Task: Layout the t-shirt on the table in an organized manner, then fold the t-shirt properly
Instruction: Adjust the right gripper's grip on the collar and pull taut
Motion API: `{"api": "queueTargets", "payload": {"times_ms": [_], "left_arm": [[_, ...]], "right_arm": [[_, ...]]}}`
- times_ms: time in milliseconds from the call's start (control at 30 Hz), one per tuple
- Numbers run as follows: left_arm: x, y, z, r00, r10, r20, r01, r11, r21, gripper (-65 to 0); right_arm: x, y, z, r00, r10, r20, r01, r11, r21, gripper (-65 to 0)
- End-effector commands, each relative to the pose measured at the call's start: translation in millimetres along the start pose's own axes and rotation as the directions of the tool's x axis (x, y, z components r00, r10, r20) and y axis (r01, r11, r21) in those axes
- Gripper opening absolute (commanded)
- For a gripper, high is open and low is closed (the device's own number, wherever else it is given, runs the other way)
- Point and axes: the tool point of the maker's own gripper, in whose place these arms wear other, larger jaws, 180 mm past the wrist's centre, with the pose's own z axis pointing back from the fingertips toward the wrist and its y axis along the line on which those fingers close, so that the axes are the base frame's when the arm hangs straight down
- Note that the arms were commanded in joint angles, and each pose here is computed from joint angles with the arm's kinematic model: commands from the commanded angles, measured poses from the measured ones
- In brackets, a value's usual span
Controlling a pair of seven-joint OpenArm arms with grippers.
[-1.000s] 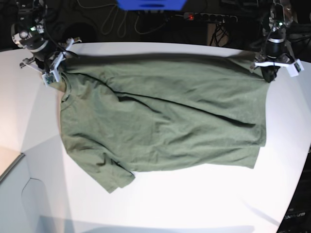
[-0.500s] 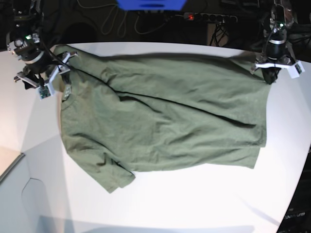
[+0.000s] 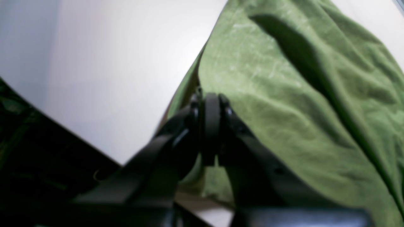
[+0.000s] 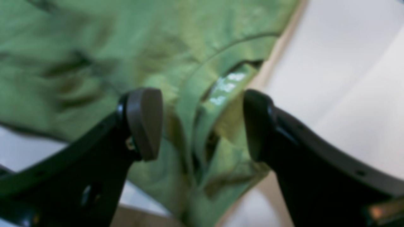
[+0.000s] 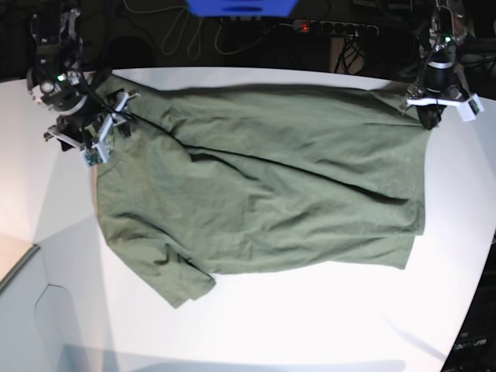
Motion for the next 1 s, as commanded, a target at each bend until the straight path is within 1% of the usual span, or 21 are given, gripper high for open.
{"api": "queueTargets", "payload": {"times_ms": [0,67,167,233,333,367,500,633,733,767,833,900,967], "left_arm": [[12,0,0,0.999,-0.009,0.041,0.01,1.0,-0.005,-64.8],[12,-1,0,0.999,-0.009,0.04,0.01,1.0,-0.006,-64.8],[12,-1,0,0.999,-0.009,0.04,0.01,1.0,-0.006,-64.8],[12,-1,0,0.999,-0.009,0.04,0.01,1.0,-0.006,-64.8],[12,-1,0,0.999,-0.009,0.04,0.01,1.0,-0.006,-64.8],[12,-1,0,0.999,-0.009,0.04,0.01,1.0,-0.006,-64.8],[13,0,0,0.999,-0.011,0.042,0.011,1.0,-0.004,-64.8],[14,1,0,0.999,-0.011,0.043,0.011,1.0,-0.003,-64.8],[14,1,0,0.999,-0.011,0.043,0.011,1.0,-0.003,-64.8],[13,0,0,0.999,-0.011,0.041,0.011,1.0,-0.005,-64.8],[13,-1,0,0.999,-0.011,0.042,0.011,1.0,-0.007,-64.8],[13,-1,0,0.999,-0.011,0.041,0.011,1.0,-0.008,-64.8],[13,-1,0,0.999,-0.011,0.041,0.011,1.0,-0.008,-64.8]], "right_arm": [[8,-6,-1,1.0,0.001,0.023,-0.001,1.0,-0.009,-25.0],[8,-9,-7,1.0,-0.008,0.017,0.008,1.0,-0.008,-27.7],[6,-11,-14,1.0,-0.02,0.004,0.021,1.0,-0.006,-36.3],[5,-13,-18,1.0,-0.028,-0.004,0.028,1.0,-0.005,-45.9],[15,-20,-22,0.999,-0.036,0.013,0.036,0.999,-0.016,-64.3],[20,-23,-23,0.999,-0.037,0.024,0.037,0.999,-0.021,-65.0],[52,-36,-26,0.996,-0.03,0.087,0.034,0.998,-0.044,-65.0],[93,-56,-28,0.987,-0.022,0.161,0.035,0.997,-0.076,-65.0],[113,-69,-39,0.983,-0.04,0.178,0.056,0.995,-0.081,-65.0],[115,-72,-45,0.985,-0.048,0.166,0.062,0.995,-0.077,-64.7],[115,-80,-54,0.986,-0.072,0.149,0.084,0.993,-0.079,-58.0],[107,-91,-55,0.99,-0.067,0.123,0.078,0.993,-0.092,-47.7],[105,-97,-53,0.99,-0.066,0.122,0.079,0.991,-0.104,-37.9]]}}
